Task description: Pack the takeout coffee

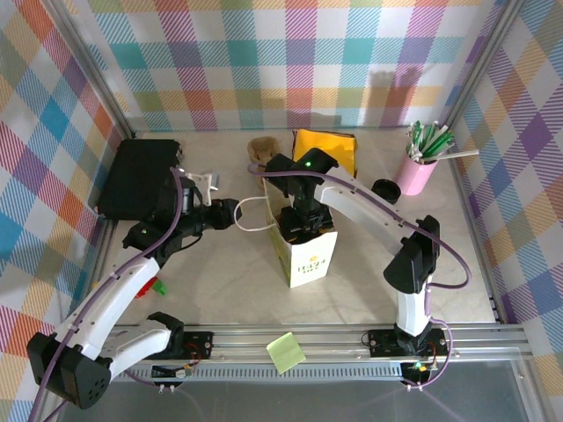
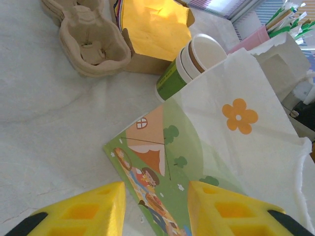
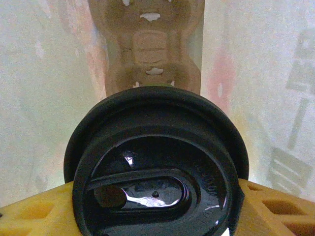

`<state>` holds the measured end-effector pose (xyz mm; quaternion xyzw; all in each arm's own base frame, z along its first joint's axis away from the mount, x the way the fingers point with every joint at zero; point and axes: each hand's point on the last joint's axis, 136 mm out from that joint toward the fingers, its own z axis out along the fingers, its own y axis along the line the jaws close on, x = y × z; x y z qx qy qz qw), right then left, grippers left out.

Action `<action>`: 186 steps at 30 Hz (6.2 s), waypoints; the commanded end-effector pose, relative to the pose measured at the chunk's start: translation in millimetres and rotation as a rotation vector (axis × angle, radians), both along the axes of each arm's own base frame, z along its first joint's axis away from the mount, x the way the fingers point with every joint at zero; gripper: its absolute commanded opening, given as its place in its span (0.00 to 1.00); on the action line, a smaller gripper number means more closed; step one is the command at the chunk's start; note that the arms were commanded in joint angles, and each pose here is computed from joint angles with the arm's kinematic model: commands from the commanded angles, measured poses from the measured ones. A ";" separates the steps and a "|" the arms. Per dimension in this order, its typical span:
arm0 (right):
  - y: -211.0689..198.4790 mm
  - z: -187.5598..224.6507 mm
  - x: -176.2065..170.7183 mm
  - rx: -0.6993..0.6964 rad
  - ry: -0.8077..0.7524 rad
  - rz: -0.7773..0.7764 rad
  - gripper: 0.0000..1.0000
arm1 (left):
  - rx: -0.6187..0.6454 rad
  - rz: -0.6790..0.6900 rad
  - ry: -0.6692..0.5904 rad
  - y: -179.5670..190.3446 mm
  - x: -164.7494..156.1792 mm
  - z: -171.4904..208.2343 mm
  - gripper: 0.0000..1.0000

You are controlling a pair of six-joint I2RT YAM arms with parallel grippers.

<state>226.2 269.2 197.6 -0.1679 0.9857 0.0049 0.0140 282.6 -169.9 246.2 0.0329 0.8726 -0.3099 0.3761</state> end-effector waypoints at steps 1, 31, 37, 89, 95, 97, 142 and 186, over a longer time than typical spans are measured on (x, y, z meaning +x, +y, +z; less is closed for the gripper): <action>0.7 6.7 0.3 0.031 -0.023 0.018 0.61 | 0.018 0.000 -0.004 3.4 -5.3 -3.8 0.38; -1.8 -9.9 1.7 0.019 -0.029 0.020 0.60 | 0.033 -0.003 0.002 2.8 -1.5 -7.6 0.39; -0.8 -13.7 2.0 0.019 -0.027 0.019 0.60 | 0.038 0.000 0.003 3.8 -1.8 -8.7 0.39; 0.0 -55.2 -2.7 0.030 -0.001 -0.007 0.59 | 0.046 0.006 0.013 5.3 -2.3 -15.4 0.39; 0.3 -58.3 -5.4 0.032 0.012 -0.010 0.59 | 0.047 0.009 0.014 5.7 -2.3 -16.2 0.39; 0.4 -60.1 -6.2 0.033 0.015 -0.011 0.58 | 0.047 0.008 0.015 5.5 -2.3 -16.5 0.40; 2.7 -80.7 -10.2 0.005 0.048 0.001 0.57 | 0.053 0.008 0.020 4.3 1.3 -16.6 0.40; 3.0 -39.1 -3.3 0.053 -0.037 -0.018 0.78 | 0.062 0.016 0.018 8.0 -2.0 -17.6 0.40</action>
